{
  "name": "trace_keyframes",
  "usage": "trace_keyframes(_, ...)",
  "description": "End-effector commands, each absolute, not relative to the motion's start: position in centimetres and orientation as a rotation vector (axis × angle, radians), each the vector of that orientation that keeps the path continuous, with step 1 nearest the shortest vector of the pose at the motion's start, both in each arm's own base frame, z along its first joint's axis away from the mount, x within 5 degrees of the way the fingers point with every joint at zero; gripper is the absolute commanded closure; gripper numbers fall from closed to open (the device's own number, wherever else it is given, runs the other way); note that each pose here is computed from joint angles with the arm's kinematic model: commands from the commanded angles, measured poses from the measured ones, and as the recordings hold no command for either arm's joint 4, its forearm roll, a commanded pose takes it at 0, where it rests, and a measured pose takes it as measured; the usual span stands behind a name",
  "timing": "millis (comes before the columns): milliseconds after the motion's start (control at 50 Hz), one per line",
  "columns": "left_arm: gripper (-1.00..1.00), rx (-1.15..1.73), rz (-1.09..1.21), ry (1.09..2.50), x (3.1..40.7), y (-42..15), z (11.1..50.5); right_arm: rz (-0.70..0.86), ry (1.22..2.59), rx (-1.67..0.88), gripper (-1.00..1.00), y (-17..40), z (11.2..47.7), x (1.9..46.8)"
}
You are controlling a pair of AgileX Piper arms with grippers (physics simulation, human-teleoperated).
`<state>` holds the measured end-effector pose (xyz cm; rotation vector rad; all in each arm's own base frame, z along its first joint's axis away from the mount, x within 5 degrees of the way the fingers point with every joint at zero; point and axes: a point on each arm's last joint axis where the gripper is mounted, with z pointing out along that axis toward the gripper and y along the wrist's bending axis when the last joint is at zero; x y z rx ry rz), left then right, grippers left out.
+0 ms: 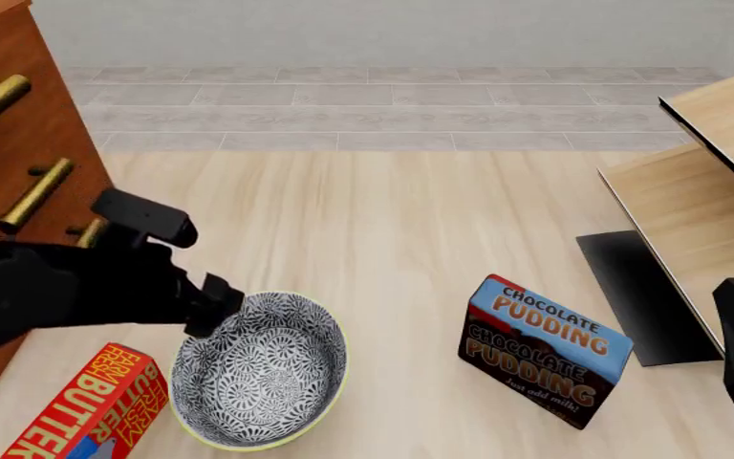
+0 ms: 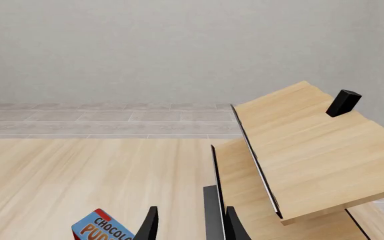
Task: Close the top drawer of the cabinet and put the bowl on top of it.
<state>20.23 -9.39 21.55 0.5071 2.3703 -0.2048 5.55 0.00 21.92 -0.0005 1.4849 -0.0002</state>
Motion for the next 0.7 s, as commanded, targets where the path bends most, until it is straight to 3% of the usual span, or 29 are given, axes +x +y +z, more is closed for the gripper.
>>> trace_keyframes(20,-1.00,0.504,-0.206,2.389,20.3,-9.5,20.6,0.000,1.484,0.000,-1.00,0.0,21.8,5.6)
trace_keyframes(700,-1.00,0.485,-0.213,2.442,20.5,-9.8,18.7,0.000,1.485,0.000,-1.00,0.0,21.8,5.6)
